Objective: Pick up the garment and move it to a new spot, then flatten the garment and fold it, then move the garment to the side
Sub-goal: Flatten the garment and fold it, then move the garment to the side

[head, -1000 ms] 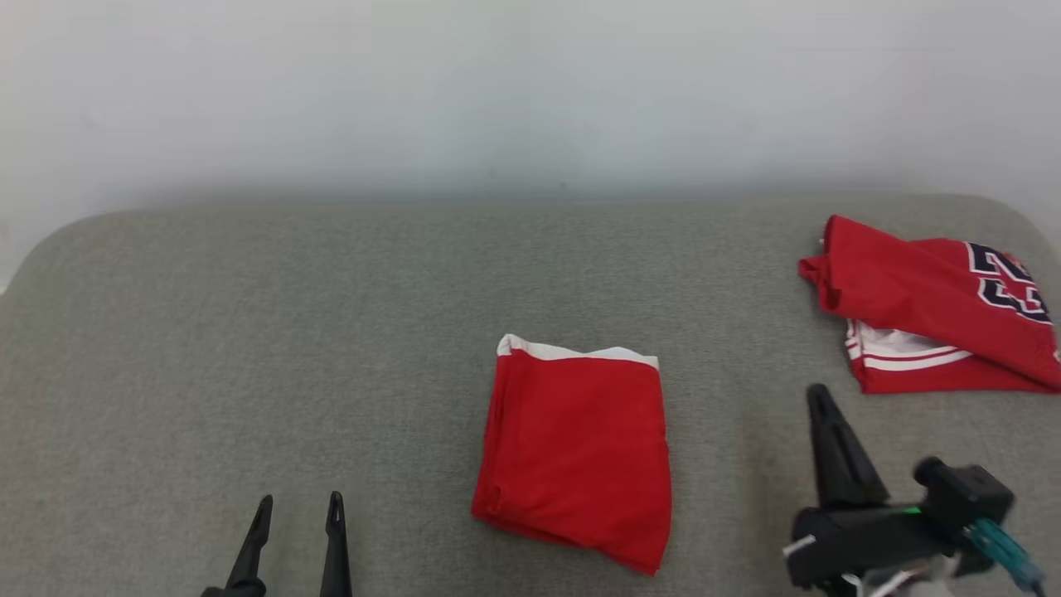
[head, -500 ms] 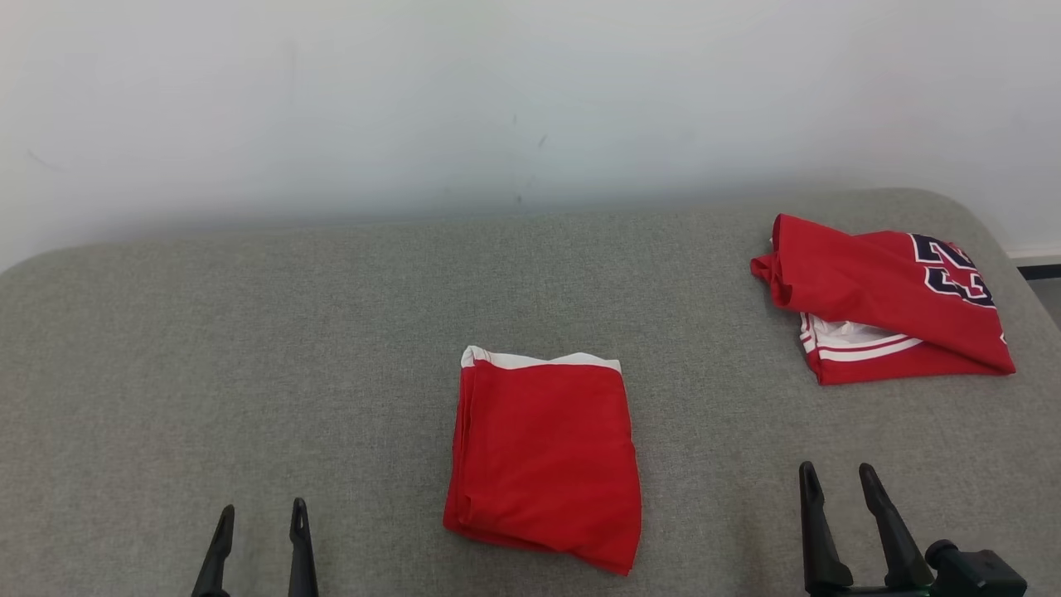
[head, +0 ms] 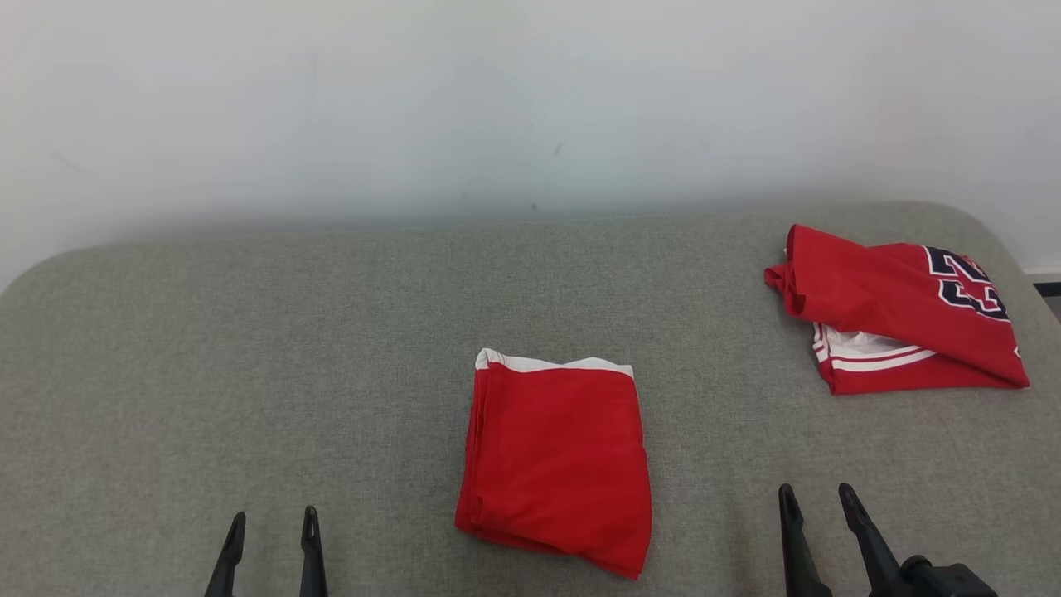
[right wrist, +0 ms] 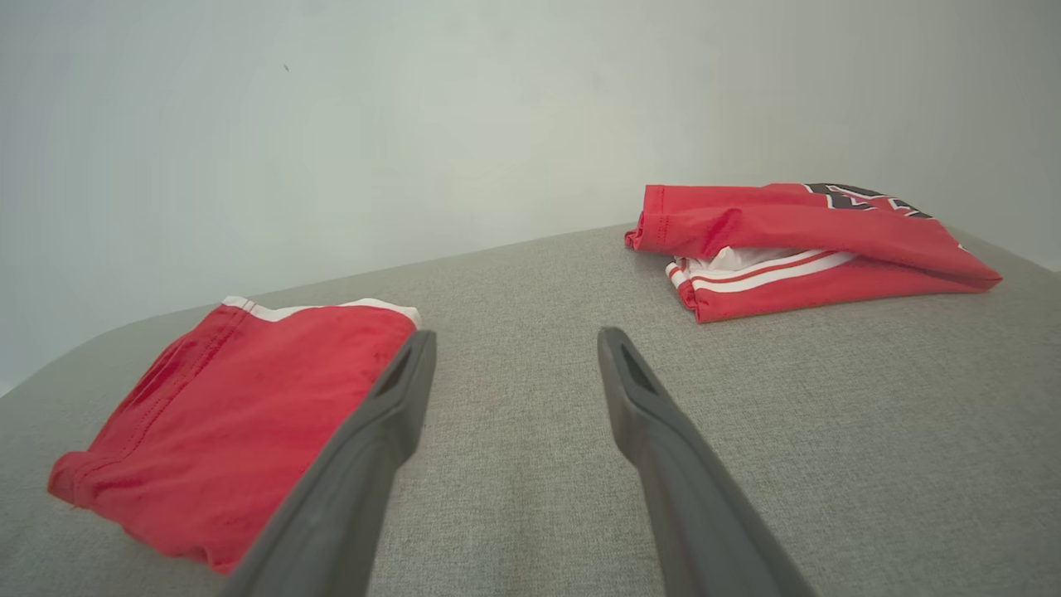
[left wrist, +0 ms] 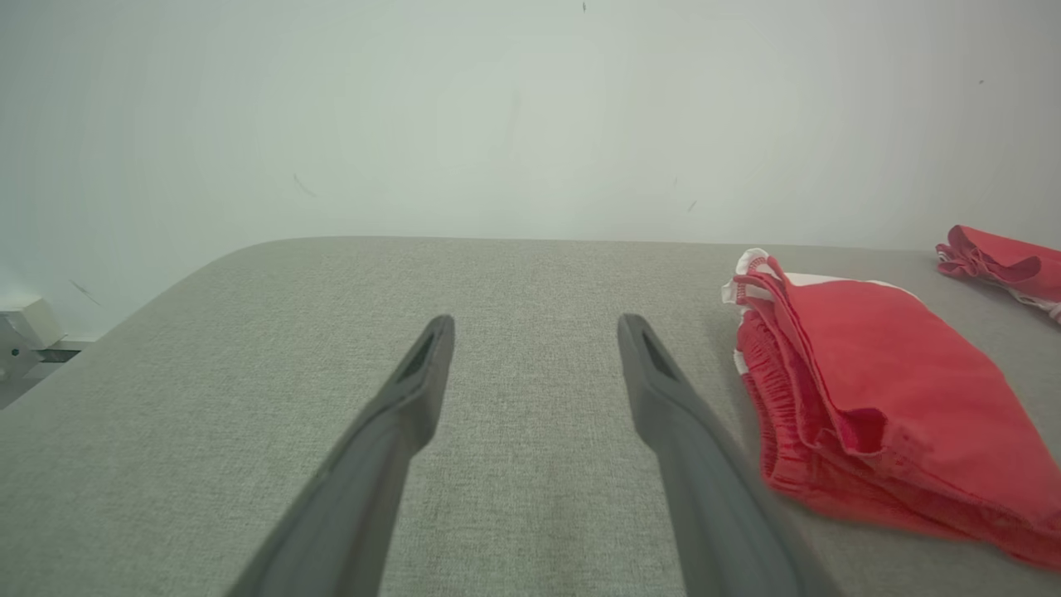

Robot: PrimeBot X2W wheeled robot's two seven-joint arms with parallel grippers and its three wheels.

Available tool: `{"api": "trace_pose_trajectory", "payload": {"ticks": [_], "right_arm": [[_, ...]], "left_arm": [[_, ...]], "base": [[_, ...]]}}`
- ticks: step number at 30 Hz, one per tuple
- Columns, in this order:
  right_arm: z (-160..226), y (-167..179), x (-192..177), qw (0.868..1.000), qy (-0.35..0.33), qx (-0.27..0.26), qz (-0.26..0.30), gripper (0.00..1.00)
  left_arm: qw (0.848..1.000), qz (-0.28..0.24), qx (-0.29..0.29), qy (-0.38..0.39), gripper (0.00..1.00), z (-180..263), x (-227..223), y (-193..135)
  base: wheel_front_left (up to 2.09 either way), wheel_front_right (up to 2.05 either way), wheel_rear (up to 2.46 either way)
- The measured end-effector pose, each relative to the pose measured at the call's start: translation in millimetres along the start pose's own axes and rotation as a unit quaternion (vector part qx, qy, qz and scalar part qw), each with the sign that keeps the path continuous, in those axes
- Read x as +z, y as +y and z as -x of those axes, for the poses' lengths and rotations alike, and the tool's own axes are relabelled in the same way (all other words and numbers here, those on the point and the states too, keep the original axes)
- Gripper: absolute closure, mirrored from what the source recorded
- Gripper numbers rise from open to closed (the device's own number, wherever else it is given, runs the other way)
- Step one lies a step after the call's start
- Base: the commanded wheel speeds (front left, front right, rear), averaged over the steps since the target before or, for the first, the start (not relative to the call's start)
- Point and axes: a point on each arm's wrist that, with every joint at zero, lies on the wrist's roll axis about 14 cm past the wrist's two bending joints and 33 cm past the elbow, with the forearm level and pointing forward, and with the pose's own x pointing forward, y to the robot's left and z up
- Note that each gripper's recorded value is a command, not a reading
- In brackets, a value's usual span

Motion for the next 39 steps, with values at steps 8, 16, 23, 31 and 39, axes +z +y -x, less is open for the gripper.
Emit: {"api": "trace_pose_trajectory", "payload": {"ticks": [8,16,23,31,39], "right_arm": [[-2,1,3,1.000,-0.004,0.003,0.005,0.00],[-1,1,3,1.000,-0.004,0.002,0.007,0.00],[-1,0,3,1.000,-0.004,0.001,0.008,0.00],[-2,0,2,1.000,-0.002,0.002,0.012,0.00],[-8,11,-6,1.000,0.010,0.020,0.010,0.00]], "left_arm": [[1.000,-0.003,0.007,-0.003,0.00,3,2,3],[1.000,-0.003,0.009,-0.004,0.00,2,3,4],[1.000,-0.003,0.010,-0.004,0.00,2,2,5],[1.000,-0.003,0.012,-0.002,0.00,2,1,6],[1.000,-0.003,0.016,0.001,0.00,3,0,9]], "base": [[0.00,0.00,0.00],[0.00,0.00,0.00],[0.00,0.00,0.00],[0.00,0.00,0.00],[0.00,0.00,0.00]]}}
